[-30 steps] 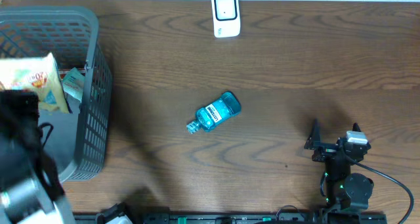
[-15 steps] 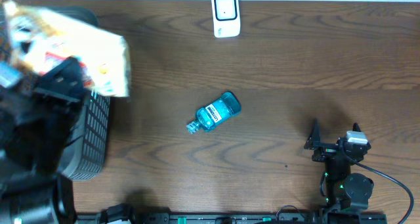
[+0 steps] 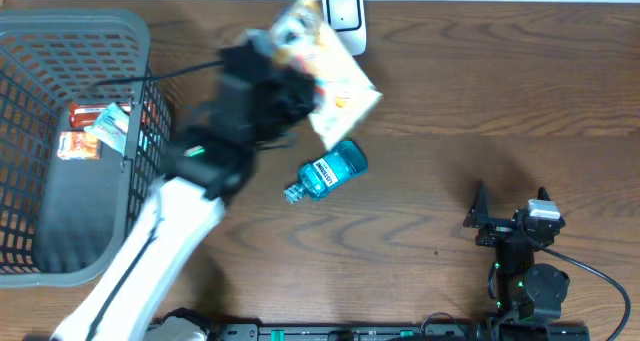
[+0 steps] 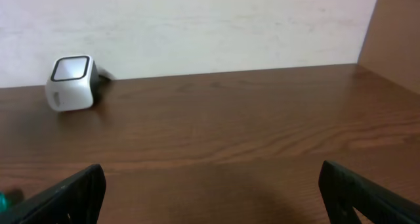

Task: Scan the item barcode
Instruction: 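Carry the snack bag to the scanner with the left gripper, then drop the snack bag beside the bottle and retract the left gripper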

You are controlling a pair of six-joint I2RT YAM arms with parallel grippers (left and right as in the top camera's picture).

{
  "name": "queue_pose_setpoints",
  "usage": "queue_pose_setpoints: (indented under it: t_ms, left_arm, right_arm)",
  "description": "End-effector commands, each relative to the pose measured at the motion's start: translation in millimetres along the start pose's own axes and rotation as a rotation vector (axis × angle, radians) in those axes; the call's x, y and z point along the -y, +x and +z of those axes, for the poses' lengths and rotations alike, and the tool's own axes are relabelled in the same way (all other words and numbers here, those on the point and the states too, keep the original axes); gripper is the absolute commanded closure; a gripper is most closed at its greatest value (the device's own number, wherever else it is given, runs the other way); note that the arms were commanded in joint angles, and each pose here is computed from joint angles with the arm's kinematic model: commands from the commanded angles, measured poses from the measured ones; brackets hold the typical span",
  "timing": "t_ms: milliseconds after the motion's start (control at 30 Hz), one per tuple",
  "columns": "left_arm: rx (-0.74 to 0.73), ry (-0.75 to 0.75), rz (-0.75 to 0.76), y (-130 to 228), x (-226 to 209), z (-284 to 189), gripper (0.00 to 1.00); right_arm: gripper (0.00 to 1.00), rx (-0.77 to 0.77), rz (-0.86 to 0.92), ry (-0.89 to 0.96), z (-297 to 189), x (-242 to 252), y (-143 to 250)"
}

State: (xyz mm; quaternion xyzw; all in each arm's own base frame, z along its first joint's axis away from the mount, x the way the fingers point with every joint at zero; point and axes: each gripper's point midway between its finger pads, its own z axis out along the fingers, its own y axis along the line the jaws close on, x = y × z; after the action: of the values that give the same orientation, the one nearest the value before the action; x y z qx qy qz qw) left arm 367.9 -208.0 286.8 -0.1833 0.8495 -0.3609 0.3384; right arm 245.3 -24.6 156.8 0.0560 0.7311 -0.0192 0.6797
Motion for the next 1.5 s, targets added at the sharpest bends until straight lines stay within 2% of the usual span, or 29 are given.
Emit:
queue_pose_setpoints:
  t_ms: [0, 133, 267, 400, 500, 533, 567, 633, 700, 733, 767, 833, 1000, 1167, 1300, 1400, 1467]
  left_arm:
    - [-0.006, -0.064, 0.100, 27, -1, 55, 0.93]
    - [-0.087, -0.101, 0.131, 66, -16, 105, 0.93]
    - [-0.160, -0.126, 0.238, 106, -33, 147, 0.92]
    - [-0.217, -0.143, 0.309, 138, -47, 169, 0.93]
    - [-0.236, -0.150, 0.324, 148, -51, 175, 0.92]
    - [-0.242, -0.155, 0.326, 151, -53, 176, 0.89]
    - [-0.245, -0.156, 0.327, 152, -53, 176, 0.77]
    - [-0.249, -0.161, 0.333, 153, -55, 176, 0.62]
    - [-0.250, -0.159, 0.348, 152, -55, 176, 0.41]
    - [-0.248, -0.158, 0.352, 151, -54, 175, 0.34]
    - [-0.247, -0.157, 0.353, 151, -54, 175, 0.28]
    - [-0.242, -0.153, 0.356, 149, -52, 173, 0.25]
    - [-0.211, -0.111, 0.407, 134, -30, 158, 0.24]
    - [-0.135, -0.053, 0.513, 100, 13, 108, 0.20]
    - [0.028, -0.112, 0.557, 51, 34, 45, 0.19]
    - [0.230, -0.179, 0.546, 1, 40, -14, 0.11]
    - [0.362, -0.225, 0.511, -31, 37, -54, 0.09]
  right_arm:
    - [0.01, -0.001, 0.013, -0.001, 0, -1, 1]
    - [0.01, -0.001, 0.013, -0.001, 0, -1, 1]
    - [0.01, -0.001, 0.013, -0.001, 0, -1, 1]
    - [0.01, -0.001, 0.013, -0.001, 0, -1, 1]
    - [0.01, -0.001, 0.013, -0.001, 0, -1, 1]
    - [0.01, -0.001, 0.013, -0.001, 0, -1, 1]
    - [0.01, -0.001, 0.013, -0.001, 0, -1, 1]
    - [0.01, -0.001, 0.013, -0.001, 0, -1, 1]
    - [0.01, -0.001, 0.013, -0.001, 0, -1, 1]
    - [0.01, -0.001, 0.013, -0.001, 0, -1, 1]
    - [0.01, -0.001, 0.013, -0.001, 0, -1, 1]
    - [0.01, -0.001, 0.013, -0.001, 0, -1, 1]
    - [0.01, -0.001, 0.013, -0.001, 0, -1, 1]
    - [0.01, -0.001, 0.013, -0.001, 0, -1, 1]
    - [0.01, -0.001, 0.013, -0.001, 0, -1, 1]
    - [0.01, -0.001, 0.013, -0.001, 0, -1, 1]
    - [0.01, -0.001, 0.013, -0.001, 0, -1, 1]
